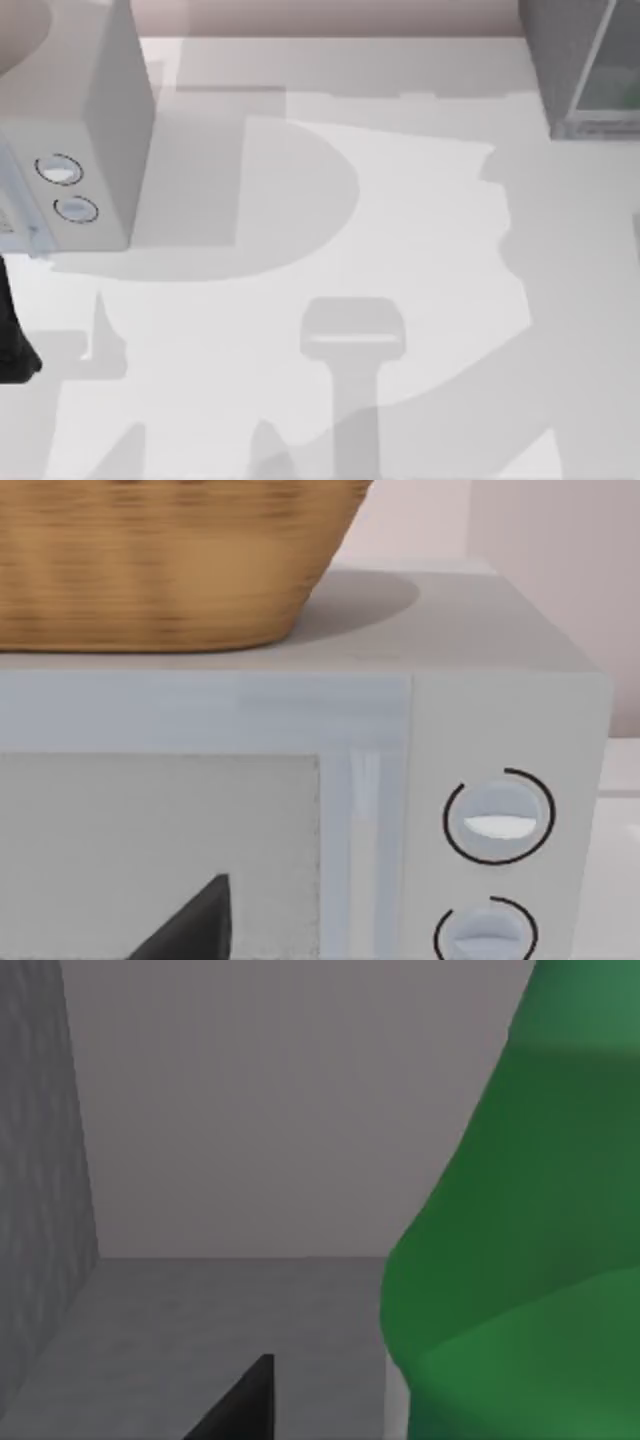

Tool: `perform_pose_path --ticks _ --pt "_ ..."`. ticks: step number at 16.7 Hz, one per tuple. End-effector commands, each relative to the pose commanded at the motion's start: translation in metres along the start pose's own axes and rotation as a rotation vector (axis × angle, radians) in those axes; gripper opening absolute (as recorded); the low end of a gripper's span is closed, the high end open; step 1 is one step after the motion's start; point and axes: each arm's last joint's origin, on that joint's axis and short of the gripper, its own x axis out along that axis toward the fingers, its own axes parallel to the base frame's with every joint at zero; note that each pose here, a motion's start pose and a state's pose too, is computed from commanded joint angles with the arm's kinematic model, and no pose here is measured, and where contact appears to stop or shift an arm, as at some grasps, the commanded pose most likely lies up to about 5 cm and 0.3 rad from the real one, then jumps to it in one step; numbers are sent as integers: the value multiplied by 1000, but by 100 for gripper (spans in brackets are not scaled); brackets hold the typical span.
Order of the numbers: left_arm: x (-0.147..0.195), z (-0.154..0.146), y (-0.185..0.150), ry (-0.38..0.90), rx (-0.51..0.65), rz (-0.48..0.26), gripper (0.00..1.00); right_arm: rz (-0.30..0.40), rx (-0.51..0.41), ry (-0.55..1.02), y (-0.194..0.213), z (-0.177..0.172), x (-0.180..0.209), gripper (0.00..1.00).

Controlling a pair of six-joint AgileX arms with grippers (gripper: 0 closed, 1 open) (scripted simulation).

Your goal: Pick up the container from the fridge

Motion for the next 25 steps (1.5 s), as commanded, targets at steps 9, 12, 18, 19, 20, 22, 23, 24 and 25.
perform_pose_path --ticks 9,12,18,19,20,22,23,24,25 --pt "0 0 0 0 0 0 100 0 0 0 0 0 0 2" --pt "0 0 0 0 0 0 100 0 0 0 0 0 0 0" --pt "0 0 0 0 0 0 100 -2 1 0 -1 0 0 0" --pt "0 0 0 0 0 0 100 -2 2 0 -1 1 0 0" --pt "0 0 0 0 0 0 100 -2 2 0 -1 6 0 0" --pt "0 0 0 0 0 0 100 -2 1 -1 -1 20 0 0" --pt "0 0 0 0 0 0 100 -2 1 -2 -1 26 0 0" --pt "0 0 0 0 0 0 100 -2 1 2 -1 32 0 0" --pt "0 0 0 0 0 0 100 -3 2 6 -1 39 0 0"
